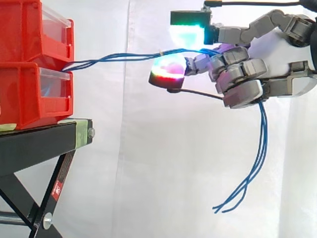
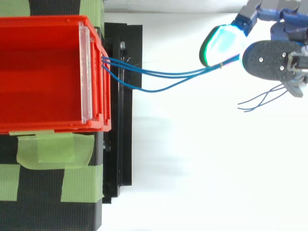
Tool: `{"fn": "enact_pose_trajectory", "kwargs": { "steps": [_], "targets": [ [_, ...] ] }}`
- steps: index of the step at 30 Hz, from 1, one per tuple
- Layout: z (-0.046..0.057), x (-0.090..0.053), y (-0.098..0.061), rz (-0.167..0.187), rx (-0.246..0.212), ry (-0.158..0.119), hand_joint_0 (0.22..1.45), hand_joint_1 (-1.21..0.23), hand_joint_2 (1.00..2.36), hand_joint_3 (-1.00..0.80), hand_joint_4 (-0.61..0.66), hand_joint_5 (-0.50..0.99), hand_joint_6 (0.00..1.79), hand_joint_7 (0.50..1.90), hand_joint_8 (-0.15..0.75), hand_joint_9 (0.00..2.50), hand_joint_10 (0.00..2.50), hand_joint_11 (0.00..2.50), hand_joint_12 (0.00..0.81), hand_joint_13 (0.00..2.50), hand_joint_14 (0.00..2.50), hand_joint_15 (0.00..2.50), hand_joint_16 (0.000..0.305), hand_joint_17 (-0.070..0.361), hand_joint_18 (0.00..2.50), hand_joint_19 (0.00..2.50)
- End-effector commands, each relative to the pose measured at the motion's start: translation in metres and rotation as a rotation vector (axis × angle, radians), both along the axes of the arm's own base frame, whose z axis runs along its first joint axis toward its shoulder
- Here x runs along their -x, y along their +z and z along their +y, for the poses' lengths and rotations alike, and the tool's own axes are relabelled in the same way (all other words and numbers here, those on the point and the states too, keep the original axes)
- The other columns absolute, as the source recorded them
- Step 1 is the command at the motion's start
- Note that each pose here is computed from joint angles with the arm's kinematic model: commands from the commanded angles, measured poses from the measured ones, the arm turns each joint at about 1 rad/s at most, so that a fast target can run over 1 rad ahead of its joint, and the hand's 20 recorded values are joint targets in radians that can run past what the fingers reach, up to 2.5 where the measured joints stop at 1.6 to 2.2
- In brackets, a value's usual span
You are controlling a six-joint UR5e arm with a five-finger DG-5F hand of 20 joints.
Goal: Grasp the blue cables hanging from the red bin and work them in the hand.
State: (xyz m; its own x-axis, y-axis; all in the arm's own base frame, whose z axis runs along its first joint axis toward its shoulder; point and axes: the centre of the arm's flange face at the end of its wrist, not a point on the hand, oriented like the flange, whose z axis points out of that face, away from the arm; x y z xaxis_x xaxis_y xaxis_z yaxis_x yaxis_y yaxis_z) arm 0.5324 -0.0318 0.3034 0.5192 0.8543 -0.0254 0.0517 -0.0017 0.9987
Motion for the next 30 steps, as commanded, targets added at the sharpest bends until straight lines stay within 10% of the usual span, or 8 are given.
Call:
{"fn": "enact_pose_trajectory", "kwargs": {
  "steps": [1,4,13,21,22,30],
  "targets": [
    [0.004,-0.001,-0.001,0.010,0.001,0.035,0.91,-0.56,1.01,-0.67,0.26,0.32,0.08,1.28,0.426,0.60,2.50,2.50,0.423,0.90,2.50,1.54,0.047,0.106,1.44,1.66],
    [0.004,-0.001,-0.001,0.009,-0.001,0.040,0.93,-0.57,1.01,-0.66,0.27,0.33,0.09,1.28,0.436,0.64,2.50,2.50,0.438,0.91,2.50,1.61,0.046,0.103,1.51,1.85],
    [0.004,0.001,0.003,0.008,0.001,0.038,0.96,-0.59,1.01,-0.72,0.28,0.34,0.09,1.27,0.489,0.79,2.50,2.50,0.598,1.18,2.50,2.01,0.054,0.122,1.35,0.99],
    [0.003,0.002,0.003,0.018,0.002,0.040,0.96,-0.60,1.01,-0.71,0.32,0.38,0.04,1.33,0.607,1.28,2.50,2.50,0.745,1.73,2.50,2.07,0.064,0.143,1.88,0.82],
    [0.003,0.002,0.003,0.016,0.002,0.038,0.96,-0.60,1.01,-0.70,0.32,0.38,0.03,1.34,0.605,1.33,2.50,2.50,0.751,1.77,2.50,2.06,0.190,0.142,1.93,0.80],
    [0.003,0.003,0.012,0.000,-0.001,0.035,0.93,-0.61,1.02,-0.52,0.30,0.39,0.13,1.35,0.592,1.64,2.50,2.50,0.785,2.01,2.50,2.08,0.197,0.148,2.24,0.73]
  ]
}}
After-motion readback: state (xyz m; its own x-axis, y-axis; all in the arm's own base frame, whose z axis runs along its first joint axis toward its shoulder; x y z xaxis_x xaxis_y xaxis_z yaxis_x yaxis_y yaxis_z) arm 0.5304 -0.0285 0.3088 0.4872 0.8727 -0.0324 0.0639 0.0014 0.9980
